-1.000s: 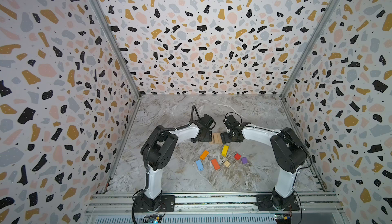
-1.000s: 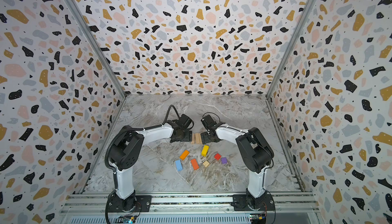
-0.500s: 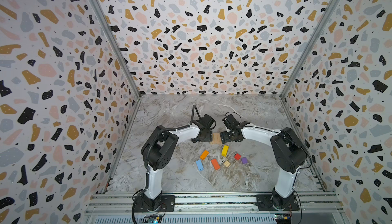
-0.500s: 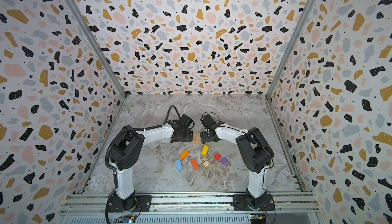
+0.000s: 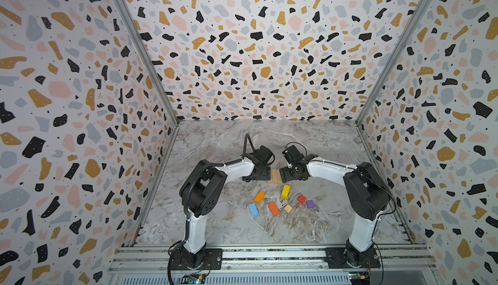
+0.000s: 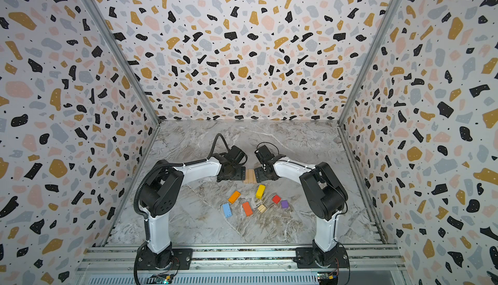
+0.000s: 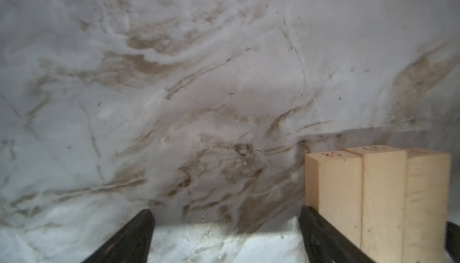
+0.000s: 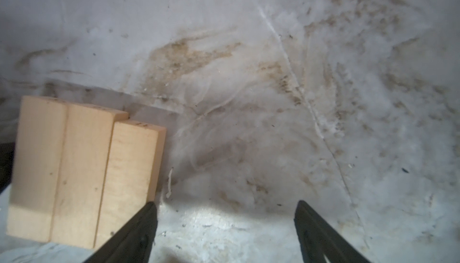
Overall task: Build the wood block tower
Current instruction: 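Push the three wooden blocks together between both grippers, then lift the left gripper away while the right gripper moves over the orange block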
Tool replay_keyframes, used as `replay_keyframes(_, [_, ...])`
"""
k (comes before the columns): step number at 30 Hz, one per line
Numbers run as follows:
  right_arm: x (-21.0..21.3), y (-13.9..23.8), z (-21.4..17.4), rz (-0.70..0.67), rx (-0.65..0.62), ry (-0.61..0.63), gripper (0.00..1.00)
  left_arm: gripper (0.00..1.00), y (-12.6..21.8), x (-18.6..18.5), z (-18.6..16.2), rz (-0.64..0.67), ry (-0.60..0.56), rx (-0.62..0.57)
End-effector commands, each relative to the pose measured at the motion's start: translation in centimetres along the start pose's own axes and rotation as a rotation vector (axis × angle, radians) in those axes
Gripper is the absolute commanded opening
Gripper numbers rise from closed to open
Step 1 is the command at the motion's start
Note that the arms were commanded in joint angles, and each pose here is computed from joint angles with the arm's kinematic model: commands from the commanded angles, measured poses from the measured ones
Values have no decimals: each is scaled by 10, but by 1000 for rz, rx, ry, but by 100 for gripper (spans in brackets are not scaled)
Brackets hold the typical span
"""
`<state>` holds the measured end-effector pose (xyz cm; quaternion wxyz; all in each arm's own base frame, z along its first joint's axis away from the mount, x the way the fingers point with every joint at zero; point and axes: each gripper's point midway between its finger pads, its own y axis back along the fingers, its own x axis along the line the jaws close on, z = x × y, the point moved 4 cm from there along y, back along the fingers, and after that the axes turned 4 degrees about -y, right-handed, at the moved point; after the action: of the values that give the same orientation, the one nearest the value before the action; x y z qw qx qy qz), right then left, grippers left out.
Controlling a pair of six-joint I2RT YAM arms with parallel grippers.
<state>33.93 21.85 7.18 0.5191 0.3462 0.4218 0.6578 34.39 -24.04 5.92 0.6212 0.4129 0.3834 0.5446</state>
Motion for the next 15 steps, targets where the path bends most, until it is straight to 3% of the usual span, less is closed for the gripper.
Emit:
replay_keyframes(1, [-4, 25, 21, -20, -63, -10, 88, 100, 22, 2, 13, 31, -26, -43])
replay_keyframes(15, [7, 91, 33, 100, -180, 118, 97, 100, 68, 13, 33, 16, -86, -88])
